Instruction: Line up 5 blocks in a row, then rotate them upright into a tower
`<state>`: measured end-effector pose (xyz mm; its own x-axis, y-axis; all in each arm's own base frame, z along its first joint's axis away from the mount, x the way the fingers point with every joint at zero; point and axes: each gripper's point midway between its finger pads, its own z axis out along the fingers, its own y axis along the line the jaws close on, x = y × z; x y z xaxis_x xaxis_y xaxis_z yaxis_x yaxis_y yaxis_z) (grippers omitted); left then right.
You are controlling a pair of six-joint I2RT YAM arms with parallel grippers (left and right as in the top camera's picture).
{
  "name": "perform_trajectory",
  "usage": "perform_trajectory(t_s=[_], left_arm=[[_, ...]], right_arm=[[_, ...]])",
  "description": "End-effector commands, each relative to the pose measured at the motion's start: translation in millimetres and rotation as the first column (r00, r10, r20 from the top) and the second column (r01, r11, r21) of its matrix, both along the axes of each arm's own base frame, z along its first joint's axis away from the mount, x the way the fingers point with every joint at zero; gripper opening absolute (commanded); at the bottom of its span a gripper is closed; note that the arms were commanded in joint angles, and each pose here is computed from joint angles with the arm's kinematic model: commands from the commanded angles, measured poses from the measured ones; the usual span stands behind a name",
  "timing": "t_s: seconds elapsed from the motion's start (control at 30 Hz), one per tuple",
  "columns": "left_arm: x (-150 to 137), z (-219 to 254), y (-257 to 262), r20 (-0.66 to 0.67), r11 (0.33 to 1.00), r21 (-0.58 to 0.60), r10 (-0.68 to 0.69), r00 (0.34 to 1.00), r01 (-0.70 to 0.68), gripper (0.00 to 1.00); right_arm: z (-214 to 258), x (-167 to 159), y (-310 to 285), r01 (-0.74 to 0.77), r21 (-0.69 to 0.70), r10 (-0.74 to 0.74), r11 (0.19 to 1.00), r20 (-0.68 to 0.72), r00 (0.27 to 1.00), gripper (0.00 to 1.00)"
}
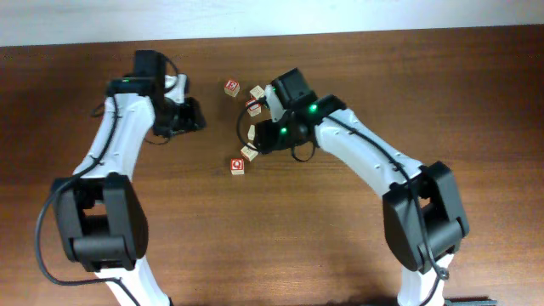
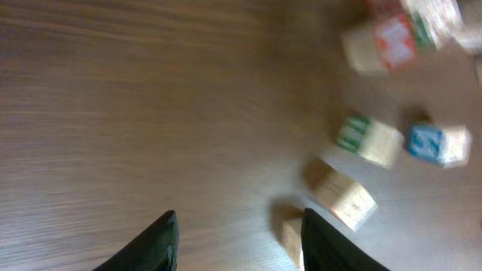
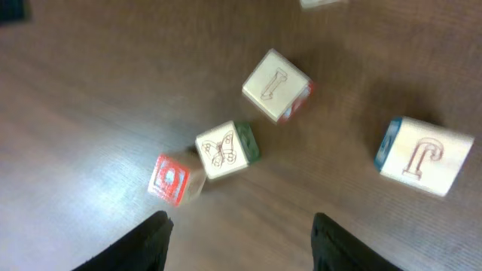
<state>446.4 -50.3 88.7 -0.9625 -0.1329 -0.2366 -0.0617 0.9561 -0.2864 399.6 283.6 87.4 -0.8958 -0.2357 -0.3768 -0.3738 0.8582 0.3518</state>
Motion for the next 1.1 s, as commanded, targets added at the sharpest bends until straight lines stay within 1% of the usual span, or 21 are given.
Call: perform_trajectory(t_s=[0.0, 0.03, 0.07, 0.17, 0.23, 0.3, 0.43, 0.47, 0.53, 0.6, 0.73, 0.8, 0.93, 1.0, 1.03, 1.07], left_arm=[[7, 2, 26, 0.008, 0.992, 0.046, 0.116, 0.993, -0.117, 0.50], [8, 1, 29, 0.015, 0.991, 0.062, 0.122, 0.992, -0.122, 0.48], [9, 1, 29, 0.017, 0.991, 0.061, 0.122, 0.992, -0.123, 0.46], [12, -4, 29, 0.017, 0.990, 0.060, 0.125, 0.992, -0.125, 0.46], [14, -14, 29, 0.003, 0.990, 0.059, 0.132, 0.991, -0.132, 0.46], [15, -20, 29, -0.006, 0.989, 0.059, 0.135, 0.991, -0.134, 0.47], [16, -22, 29, -0.006, 0.989, 0.059, 0.135, 0.991, -0.134, 0.54], [16, -22, 29, -0.006, 0.989, 0.059, 0.135, 0.991, -0.134, 0.56], [16, -22, 29, -0.006, 0.989, 0.059, 0.134, 0.991, -0.133, 0.61], [16, -22, 27, -0.006, 0.990, 0.059, 0.131, 0.991, -0.131, 0.62], [15, -22, 19, -0.006, 0.992, 0.059, 0.114, 0.993, -0.114, 0.63], [15, -22, 15, -0.007, 0.993, 0.059, 0.104, 0.995, -0.104, 0.63], [14, -22, 14, -0.008, 0.993, 0.059, 0.103, 0.995, -0.102, 0.63], [13, -23, 14, -0.015, 0.993, 0.060, 0.101, 0.995, -0.100, 0.63], [12, -23, 13, -0.019, 0.993, 0.061, 0.101, 0.995, -0.100, 0.63], [11, -23, 13, -0.022, 0.993, 0.061, 0.101, 0.995, -0.100, 0.62]], right_arm=[[-21, 7, 16, -0.006, -0.100, 0.014, 0.995, 0.082, 0.997, 0.54], [-28, 10, 19, 0.025, -0.118, -0.014, 0.993, 0.095, 0.995, 0.46], [-32, 11, 21, 0.042, -0.121, -0.030, 0.992, 0.097, 0.995, 0.41], [-44, 18, 28, 0.074, -0.103, -0.063, 0.992, 0.106, 0.992, 0.35], [-48, 22, 28, 0.080, -0.105, -0.068, 0.991, 0.114, 0.991, 0.29], [-48, 26, 27, 0.091, -0.110, -0.076, 0.990, 0.134, 0.988, 0.26], [-54, 30, 29, 0.091, -0.104, -0.077, 0.990, 0.138, 0.987, 0.25], [-57, 27, 31, 0.084, -0.102, -0.070, 0.991, 0.126, 0.990, 0.25], [-64, 20, 30, 0.083, -0.103, -0.075, 0.991, 0.084, 0.994, 0.19], [-70, 15, 27, 0.089, -0.121, -0.083, 0.989, 0.054, 0.995, 0.18], [-75, 4, 23, 0.139, -0.121, -0.142, 0.983, -0.020, 0.990, 0.18], [-78, -4, 21, 0.188, -0.121, -0.199, 0.975, -0.080, 0.977, 0.18], [-77, -16, 22, 0.228, -0.113, -0.244, 0.967, -0.166, 0.955, 0.19], [-77, -21, 22, 0.244, -0.108, -0.262, 0.964, -0.203, 0.944, 0.29], [-77, -24, 24, 0.238, -0.103, -0.255, 0.966, -0.216, 0.942, 0.31], [-77, -26, 25, 0.237, -0.099, -0.254, 0.966, -0.231, 0.939, 0.35]])
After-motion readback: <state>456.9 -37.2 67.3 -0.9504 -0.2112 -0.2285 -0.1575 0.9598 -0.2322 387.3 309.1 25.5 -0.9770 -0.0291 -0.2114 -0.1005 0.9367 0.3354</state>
